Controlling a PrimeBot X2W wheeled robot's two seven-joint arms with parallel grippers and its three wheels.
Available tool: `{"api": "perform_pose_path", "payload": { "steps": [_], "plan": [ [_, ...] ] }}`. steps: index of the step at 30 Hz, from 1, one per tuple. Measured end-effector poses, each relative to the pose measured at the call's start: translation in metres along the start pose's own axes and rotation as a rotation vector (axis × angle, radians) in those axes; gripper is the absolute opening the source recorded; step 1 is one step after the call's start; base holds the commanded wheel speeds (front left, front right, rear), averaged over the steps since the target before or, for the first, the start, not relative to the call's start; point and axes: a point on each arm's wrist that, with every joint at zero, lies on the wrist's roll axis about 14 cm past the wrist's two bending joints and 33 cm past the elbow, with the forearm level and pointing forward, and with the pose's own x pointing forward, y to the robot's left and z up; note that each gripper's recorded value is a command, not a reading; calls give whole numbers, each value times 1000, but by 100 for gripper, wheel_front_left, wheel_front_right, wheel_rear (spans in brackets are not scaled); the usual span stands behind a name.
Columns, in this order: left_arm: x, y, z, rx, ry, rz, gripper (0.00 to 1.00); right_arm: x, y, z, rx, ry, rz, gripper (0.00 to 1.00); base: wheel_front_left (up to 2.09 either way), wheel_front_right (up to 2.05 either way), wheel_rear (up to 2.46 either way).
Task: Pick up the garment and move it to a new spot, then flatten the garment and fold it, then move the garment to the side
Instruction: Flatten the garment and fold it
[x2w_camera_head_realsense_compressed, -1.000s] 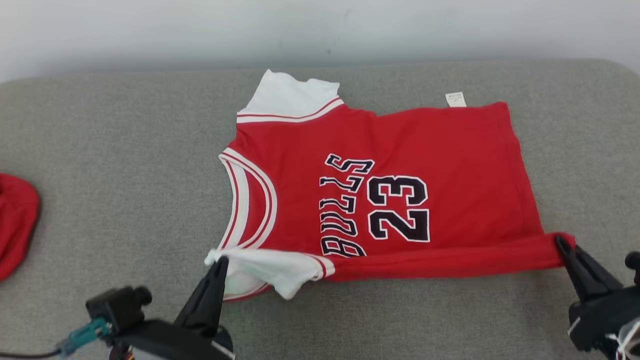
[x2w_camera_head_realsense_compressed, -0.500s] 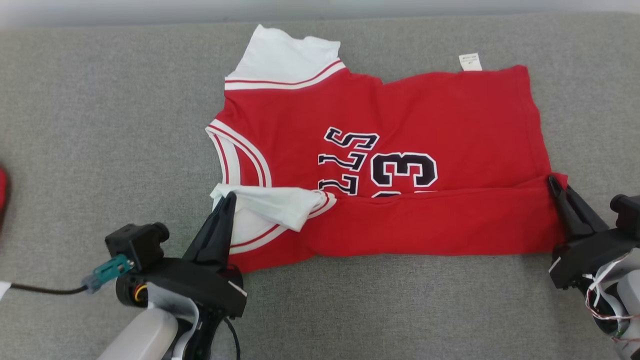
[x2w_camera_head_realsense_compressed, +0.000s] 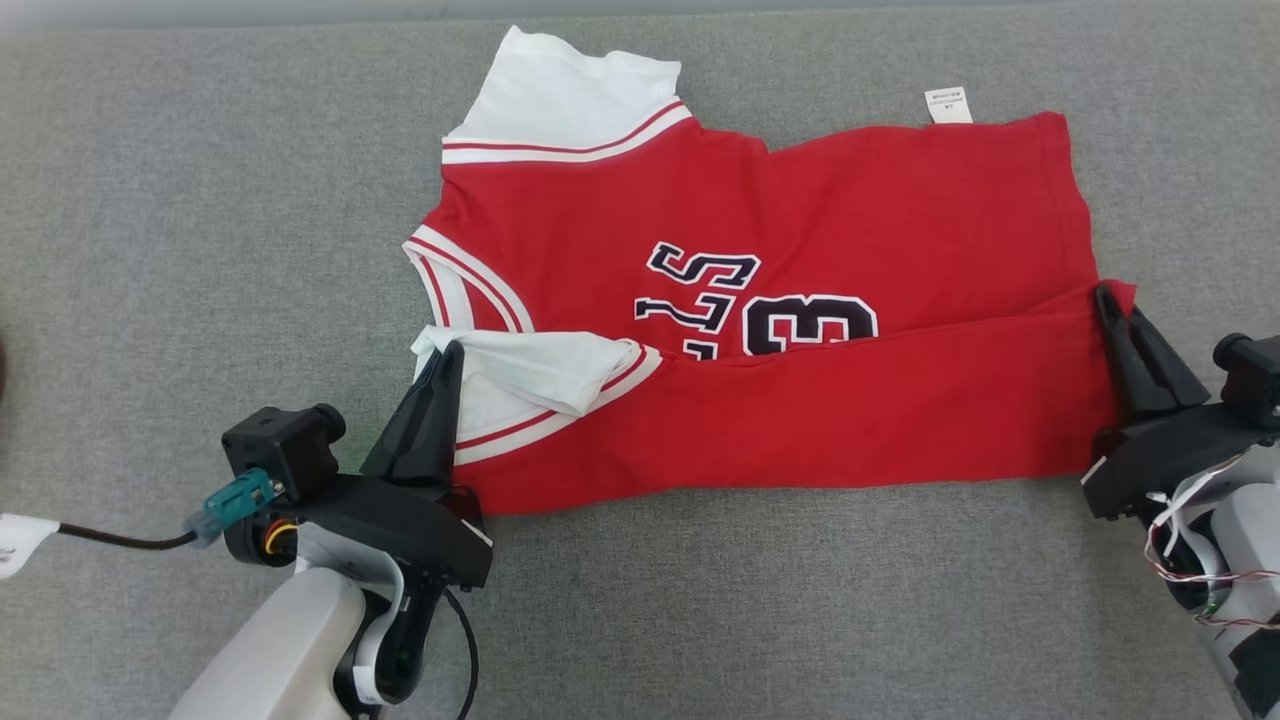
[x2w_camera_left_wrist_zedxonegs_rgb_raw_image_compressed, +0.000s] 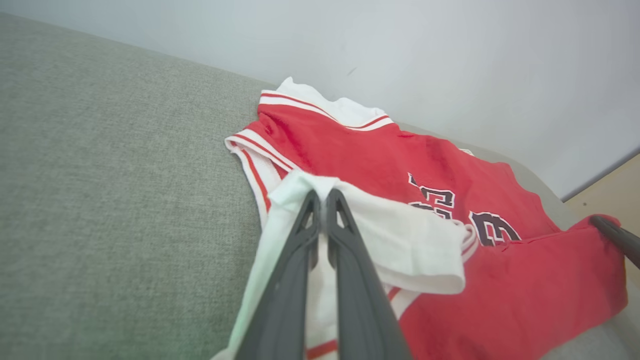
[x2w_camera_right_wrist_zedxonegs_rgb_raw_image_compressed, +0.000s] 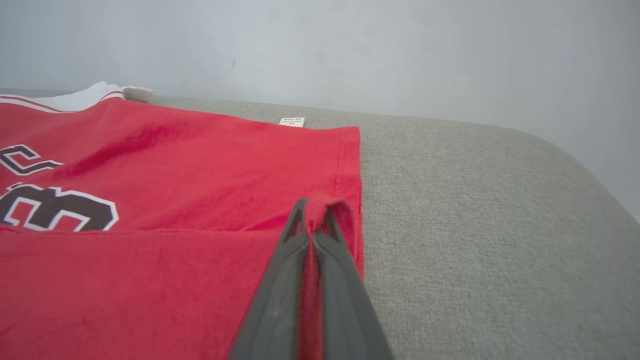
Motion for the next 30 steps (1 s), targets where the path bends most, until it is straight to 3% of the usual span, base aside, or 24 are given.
{"api": "perform_pose_path", "payload": {
  "steps": [1,2,3,13,17,28,29,30],
  "plan": [
    [1,0,-1,-1,2,3,95,0,1,0,5,-1,-2,35,0,0,0],
    [1,0,-1,-3,1,0,100,0,1,0,10,-4,-4,73,0,0,0],
    [1,-2,-1,-5,-2,-1,100,0,2,1,10,-6,-5,100,0,0,0],
    [-13,4,11,-30,-43,54,100,-16,-15,33,0,-118,-73,100,0,0,0],
    [-37,15,-15,-75,64,121,100,-34,-31,55,-4,-204,-136,100,0,0,0],
    [-72,22,-56,-146,271,214,100,-65,-24,26,40,-154,-174,100,0,0,0],
    [-71,23,-57,-148,276,216,98,-65,-22,20,44,-137,-167,100,0,0,0],
    [-71,24,-59,-149,283,220,58,-65,-19,14,51,-121,-159,100,0,0,0]
  ]
}}
